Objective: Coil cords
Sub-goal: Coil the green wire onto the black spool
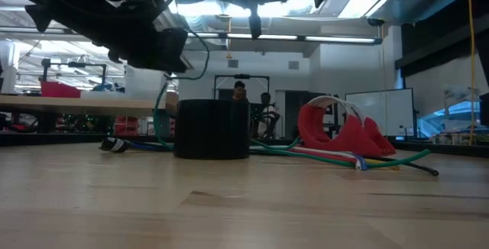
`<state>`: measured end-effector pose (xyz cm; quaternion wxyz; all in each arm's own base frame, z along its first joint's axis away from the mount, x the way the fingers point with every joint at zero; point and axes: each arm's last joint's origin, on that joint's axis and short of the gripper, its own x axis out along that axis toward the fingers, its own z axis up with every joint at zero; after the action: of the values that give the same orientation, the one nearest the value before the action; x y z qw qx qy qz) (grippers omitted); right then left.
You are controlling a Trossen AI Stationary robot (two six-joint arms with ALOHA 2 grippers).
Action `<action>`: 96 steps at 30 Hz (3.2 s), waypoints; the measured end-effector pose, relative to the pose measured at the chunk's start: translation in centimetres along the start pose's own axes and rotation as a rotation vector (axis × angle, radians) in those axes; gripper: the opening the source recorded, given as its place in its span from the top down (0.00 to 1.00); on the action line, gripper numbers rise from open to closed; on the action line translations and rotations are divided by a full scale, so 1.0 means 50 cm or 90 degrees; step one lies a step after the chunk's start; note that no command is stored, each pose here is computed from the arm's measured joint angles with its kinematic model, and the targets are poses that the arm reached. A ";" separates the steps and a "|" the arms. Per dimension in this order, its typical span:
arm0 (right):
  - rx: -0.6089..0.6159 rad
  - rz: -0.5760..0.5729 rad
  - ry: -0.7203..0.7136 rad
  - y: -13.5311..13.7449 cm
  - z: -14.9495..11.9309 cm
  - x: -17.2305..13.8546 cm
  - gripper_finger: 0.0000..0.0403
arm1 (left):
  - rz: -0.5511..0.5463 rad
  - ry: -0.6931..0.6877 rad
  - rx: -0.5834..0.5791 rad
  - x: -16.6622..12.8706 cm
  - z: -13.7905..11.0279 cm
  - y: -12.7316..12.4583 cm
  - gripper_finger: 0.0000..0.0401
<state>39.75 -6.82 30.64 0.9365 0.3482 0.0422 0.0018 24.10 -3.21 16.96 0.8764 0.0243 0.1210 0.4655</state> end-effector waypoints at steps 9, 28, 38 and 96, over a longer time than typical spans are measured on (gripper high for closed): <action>-0.022 0.030 -0.007 0.042 -0.025 0.009 1.00 | -0.019 0.007 -0.023 0.001 0.000 -0.001 0.89; -0.056 -0.060 -0.080 0.033 -0.017 0.008 1.00 | -0.120 0.028 -0.169 0.022 0.022 -0.008 0.64; -0.082 -0.135 -0.138 0.028 -0.011 0.006 1.00 | -0.106 -0.011 -0.086 0.031 0.036 -0.005 0.65; -0.163 -0.260 -0.182 0.025 -0.017 0.004 1.00 | -0.126 -0.045 -0.195 0.048 0.062 -0.001 0.99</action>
<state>39.91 -5.32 30.82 0.9503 0.2082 -0.0217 -0.2305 26.14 -1.04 19.50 0.9149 -0.1053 0.0194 0.3891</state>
